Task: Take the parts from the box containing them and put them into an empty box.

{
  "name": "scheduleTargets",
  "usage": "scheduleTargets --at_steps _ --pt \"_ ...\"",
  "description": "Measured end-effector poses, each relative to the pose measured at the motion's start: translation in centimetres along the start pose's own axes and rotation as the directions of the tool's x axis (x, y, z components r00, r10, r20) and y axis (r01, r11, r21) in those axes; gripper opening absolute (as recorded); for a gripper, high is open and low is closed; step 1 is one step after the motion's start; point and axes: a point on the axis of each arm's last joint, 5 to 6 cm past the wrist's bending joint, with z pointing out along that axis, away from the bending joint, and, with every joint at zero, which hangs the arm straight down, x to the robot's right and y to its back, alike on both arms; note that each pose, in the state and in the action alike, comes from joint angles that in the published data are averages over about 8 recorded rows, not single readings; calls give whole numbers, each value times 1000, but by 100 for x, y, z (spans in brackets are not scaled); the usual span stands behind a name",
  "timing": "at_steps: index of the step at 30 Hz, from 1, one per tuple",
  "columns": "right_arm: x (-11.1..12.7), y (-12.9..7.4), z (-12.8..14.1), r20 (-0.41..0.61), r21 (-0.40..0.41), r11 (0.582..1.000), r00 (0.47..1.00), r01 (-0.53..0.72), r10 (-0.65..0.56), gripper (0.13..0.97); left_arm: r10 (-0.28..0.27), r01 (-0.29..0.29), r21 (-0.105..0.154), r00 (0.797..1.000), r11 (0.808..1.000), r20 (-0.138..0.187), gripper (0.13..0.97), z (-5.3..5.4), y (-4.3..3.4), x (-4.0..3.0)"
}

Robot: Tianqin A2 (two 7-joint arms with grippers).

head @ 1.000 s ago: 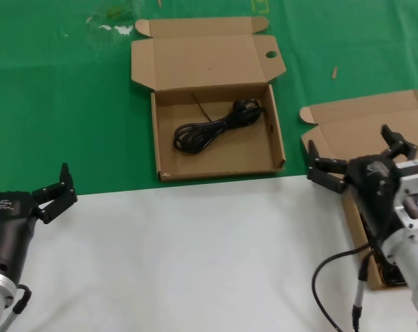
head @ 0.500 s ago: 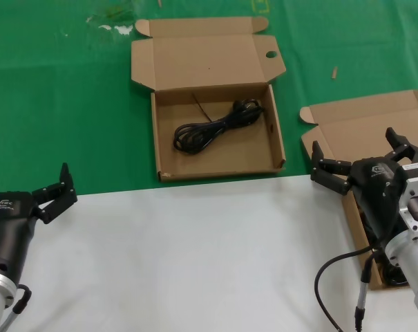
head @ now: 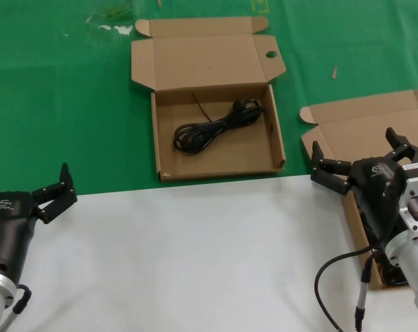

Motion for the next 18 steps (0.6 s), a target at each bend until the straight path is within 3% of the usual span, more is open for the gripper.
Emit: scheduleTargets --at_steps 18 --pt "0 0 0 0 0 1000 1000 0 0 966 0 0 0 1000 1000 0 966 0 0 0"
